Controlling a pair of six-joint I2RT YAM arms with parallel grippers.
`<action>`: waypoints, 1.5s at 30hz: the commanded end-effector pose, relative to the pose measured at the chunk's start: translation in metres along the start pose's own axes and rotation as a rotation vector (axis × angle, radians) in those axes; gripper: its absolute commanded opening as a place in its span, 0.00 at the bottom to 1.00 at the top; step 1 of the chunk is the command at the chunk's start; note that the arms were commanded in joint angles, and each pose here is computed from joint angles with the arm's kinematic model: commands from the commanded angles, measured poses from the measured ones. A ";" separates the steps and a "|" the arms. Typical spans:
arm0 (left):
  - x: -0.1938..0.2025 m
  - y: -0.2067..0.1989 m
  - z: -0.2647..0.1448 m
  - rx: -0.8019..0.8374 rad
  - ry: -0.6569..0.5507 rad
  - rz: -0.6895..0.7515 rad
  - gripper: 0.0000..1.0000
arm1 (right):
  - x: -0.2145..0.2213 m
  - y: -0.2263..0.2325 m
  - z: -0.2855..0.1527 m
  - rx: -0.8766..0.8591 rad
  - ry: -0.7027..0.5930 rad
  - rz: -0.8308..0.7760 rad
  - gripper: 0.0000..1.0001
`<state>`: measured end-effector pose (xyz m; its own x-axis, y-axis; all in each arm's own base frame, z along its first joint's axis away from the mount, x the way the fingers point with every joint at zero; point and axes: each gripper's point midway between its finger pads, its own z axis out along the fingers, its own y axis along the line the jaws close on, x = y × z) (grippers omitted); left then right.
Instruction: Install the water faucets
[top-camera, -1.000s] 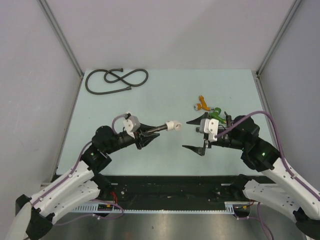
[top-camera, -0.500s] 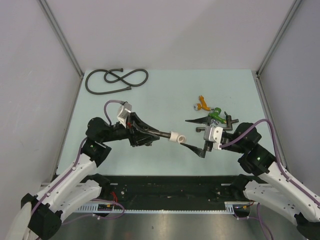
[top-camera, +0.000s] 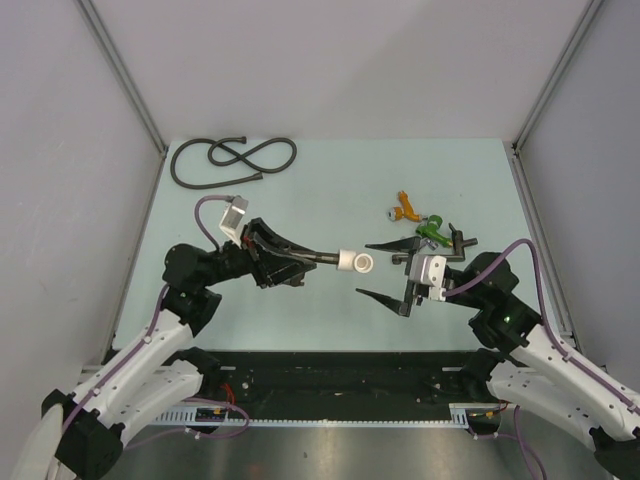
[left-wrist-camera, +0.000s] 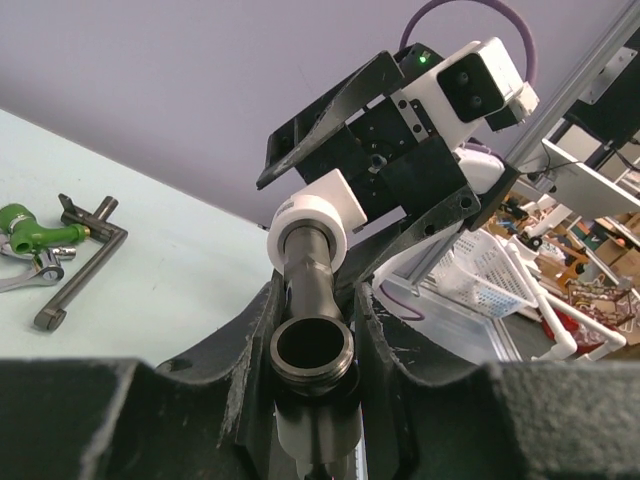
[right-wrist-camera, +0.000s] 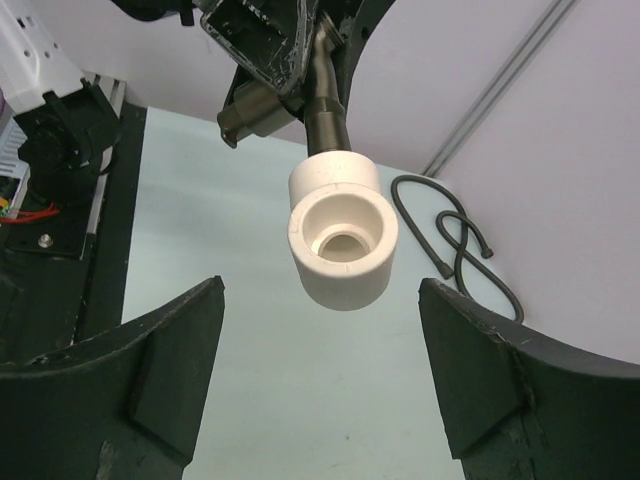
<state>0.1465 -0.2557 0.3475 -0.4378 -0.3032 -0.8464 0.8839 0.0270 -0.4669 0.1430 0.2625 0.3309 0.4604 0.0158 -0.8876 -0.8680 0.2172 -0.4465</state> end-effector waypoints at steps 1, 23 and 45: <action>-0.025 -0.018 0.000 0.035 -0.097 0.035 0.00 | -0.021 -0.009 0.004 0.037 -0.082 -0.008 0.81; -0.029 -0.021 0.003 0.048 -0.087 0.024 0.00 | -0.033 -0.011 0.031 -0.001 -0.194 0.016 0.66; -0.020 -0.032 -0.006 0.118 0.016 0.478 0.00 | -0.047 0.000 0.035 -0.063 -0.242 0.296 0.00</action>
<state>0.1372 -0.2522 0.3555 -0.3063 -0.2755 -0.9112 0.9451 0.0261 -0.3256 0.1411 0.2961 0.3561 0.3150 0.2181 -0.9237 -0.9448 0.1648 -0.2832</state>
